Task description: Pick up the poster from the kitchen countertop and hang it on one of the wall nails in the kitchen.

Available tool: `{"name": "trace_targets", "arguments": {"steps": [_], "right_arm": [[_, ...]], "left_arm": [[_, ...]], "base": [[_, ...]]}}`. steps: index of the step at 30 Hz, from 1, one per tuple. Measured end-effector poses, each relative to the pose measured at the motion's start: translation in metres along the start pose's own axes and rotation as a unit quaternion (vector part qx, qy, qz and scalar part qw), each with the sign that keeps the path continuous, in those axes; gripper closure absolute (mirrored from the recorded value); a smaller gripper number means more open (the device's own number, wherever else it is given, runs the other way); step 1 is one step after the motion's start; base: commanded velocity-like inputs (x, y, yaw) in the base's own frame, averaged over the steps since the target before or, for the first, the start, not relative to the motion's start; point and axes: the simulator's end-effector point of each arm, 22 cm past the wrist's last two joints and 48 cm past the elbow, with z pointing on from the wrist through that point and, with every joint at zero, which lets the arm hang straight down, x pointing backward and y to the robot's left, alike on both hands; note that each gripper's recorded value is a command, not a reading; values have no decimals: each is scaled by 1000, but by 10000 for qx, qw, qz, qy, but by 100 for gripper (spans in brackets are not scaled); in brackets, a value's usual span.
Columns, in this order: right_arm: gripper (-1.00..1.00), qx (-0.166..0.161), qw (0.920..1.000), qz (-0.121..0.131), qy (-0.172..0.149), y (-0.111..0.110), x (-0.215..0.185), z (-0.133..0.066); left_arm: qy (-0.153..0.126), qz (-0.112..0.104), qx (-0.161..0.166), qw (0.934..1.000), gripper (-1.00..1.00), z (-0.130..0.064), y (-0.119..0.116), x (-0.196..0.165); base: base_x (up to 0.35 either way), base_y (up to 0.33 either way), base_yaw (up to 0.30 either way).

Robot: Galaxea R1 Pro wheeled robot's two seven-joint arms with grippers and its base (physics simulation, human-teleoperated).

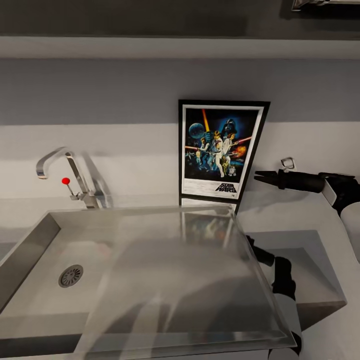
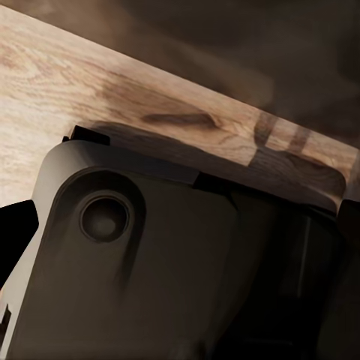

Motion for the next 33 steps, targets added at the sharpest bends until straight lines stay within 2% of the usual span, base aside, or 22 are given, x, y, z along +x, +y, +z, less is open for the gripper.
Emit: {"name": "trace_targets", "arguments": {"steps": [33], "right_arm": [[-100,14,9998,167,81,-16,22,6]], "left_arm": [[175,-50,-82,9998,-100,-2,6,13]], "base": [[0,0,0]]}}
